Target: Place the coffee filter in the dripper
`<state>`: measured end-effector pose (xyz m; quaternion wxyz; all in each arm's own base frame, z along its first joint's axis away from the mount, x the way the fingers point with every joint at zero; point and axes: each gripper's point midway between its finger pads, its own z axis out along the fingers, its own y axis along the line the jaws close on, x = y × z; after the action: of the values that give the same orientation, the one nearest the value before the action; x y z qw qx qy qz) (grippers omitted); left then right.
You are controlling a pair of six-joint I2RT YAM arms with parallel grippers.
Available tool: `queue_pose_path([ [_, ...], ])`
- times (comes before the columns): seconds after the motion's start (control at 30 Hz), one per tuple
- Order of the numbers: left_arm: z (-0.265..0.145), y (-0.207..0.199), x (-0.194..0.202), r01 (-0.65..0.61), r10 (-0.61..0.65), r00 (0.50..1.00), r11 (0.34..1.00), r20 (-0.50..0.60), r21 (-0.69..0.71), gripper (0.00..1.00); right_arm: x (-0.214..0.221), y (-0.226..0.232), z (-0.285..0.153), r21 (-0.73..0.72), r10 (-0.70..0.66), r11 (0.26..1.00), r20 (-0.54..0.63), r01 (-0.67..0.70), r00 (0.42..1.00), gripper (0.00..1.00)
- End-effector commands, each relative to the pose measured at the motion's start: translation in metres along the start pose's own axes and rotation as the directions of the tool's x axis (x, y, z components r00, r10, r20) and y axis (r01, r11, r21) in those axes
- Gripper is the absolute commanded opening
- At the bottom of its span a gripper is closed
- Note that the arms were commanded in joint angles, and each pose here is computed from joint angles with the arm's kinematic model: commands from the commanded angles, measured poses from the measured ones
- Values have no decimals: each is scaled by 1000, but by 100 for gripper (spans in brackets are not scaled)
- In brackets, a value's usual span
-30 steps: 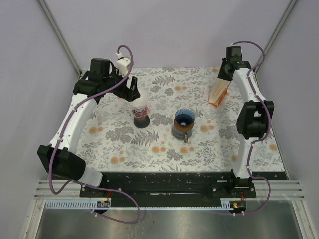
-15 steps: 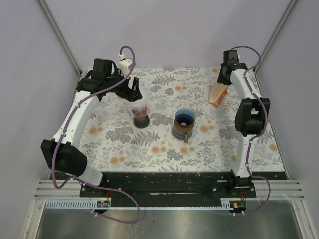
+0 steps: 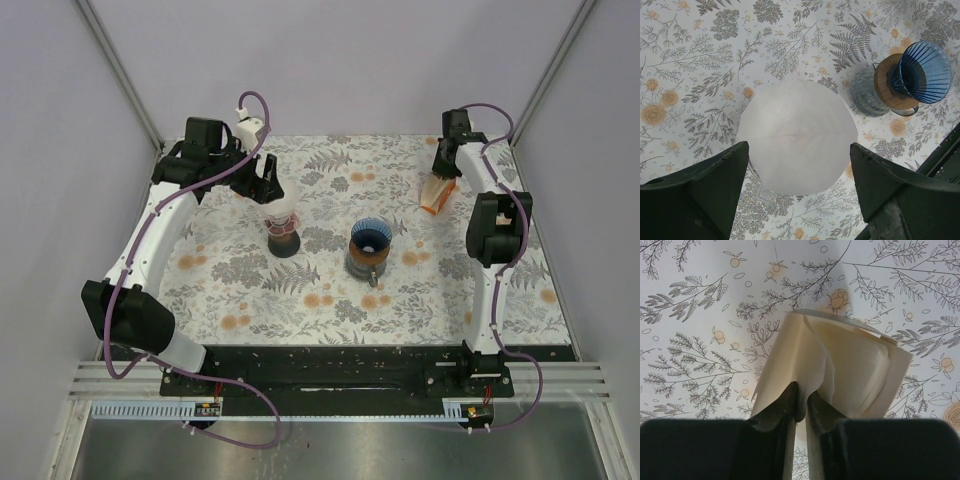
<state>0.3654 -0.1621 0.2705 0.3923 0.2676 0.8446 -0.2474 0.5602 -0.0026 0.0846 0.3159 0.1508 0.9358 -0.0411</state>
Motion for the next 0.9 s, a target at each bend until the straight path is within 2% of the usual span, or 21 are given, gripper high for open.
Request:
queue_pose_path([
  [0.0, -12, -5, -25, -45, 43, 996, 999, 83, 14, 85, -24, 6, -11, -7, 19, 1000, 68, -18, 998, 14],
  [0.13, -12, -5, -25, -44, 43, 996, 999, 84, 17, 85, -29, 5, -23, -18, 19, 1000, 81, -17, 997, 0],
  [0.37, -12, -7, -25, -42, 39, 996, 999, 85, 26, 85, -40, 5, -58, -52, 32, 998, 137, -26, 990, 0],
  [0.87, -21, -11, -27, -61, 59, 993, 998, 103, 19, 86, -40, 13, -122, -124, 19, 992, 176, 3, 984, 0],
])
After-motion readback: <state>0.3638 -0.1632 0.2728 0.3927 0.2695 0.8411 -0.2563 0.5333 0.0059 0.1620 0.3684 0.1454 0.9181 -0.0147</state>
